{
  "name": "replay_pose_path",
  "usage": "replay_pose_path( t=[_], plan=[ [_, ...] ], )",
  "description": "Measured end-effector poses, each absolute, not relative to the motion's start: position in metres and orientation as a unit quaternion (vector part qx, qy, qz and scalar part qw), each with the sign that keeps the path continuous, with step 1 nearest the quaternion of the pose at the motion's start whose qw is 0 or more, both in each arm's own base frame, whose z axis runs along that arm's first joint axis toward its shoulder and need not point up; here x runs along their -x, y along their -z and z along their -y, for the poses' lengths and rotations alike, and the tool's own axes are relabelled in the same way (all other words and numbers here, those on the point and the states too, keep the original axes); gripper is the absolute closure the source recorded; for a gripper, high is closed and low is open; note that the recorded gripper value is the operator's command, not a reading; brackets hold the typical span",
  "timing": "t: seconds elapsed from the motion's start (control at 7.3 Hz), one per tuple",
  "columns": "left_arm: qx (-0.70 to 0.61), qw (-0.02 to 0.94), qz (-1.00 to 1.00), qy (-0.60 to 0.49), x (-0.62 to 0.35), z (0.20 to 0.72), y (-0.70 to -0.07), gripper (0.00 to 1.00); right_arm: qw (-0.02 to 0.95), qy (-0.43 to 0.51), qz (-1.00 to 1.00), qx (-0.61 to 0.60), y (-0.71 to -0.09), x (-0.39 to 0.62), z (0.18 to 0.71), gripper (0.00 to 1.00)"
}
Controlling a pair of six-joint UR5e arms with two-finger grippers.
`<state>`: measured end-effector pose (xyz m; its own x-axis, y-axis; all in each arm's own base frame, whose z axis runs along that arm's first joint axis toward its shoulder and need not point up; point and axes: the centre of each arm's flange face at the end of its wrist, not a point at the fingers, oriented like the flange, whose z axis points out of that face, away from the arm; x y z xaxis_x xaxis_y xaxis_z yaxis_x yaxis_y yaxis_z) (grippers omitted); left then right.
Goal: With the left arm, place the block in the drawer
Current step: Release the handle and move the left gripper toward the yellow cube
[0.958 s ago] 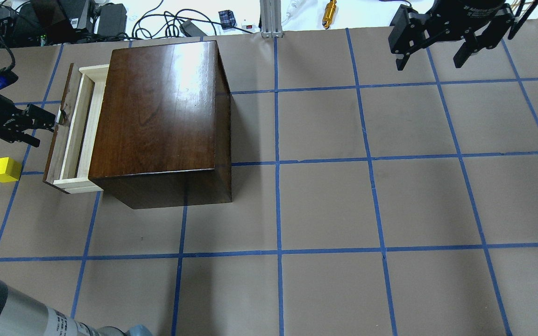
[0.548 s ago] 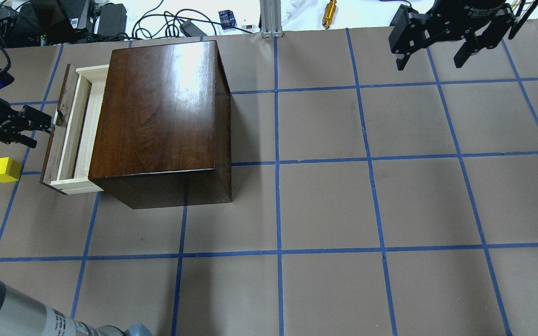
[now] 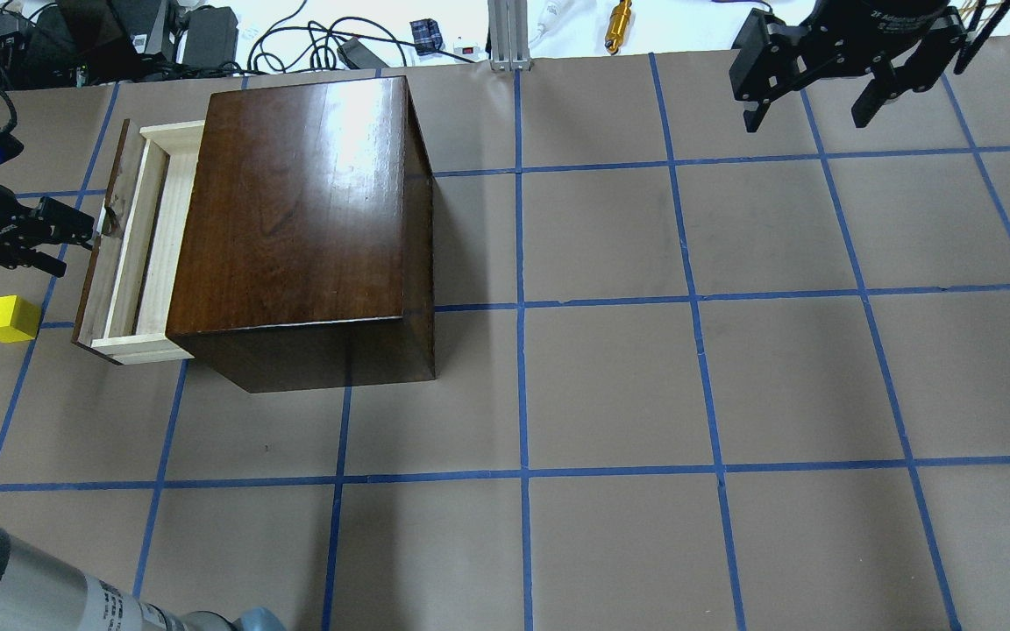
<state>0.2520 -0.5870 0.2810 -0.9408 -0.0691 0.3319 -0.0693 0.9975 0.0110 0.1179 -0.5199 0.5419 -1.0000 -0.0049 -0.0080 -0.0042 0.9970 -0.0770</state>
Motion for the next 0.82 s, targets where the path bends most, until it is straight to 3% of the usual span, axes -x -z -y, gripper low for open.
replay_pose_path(
  t=[0.82],
  plan=[
    [-0.008, 0.125, 0.992, -0.011, -0.287, 0.590, -0.333, 0.00, 0.003, 0.039, -0.999, 0.002, -0.542, -0.118, 0.520, 0.00]
  ],
)
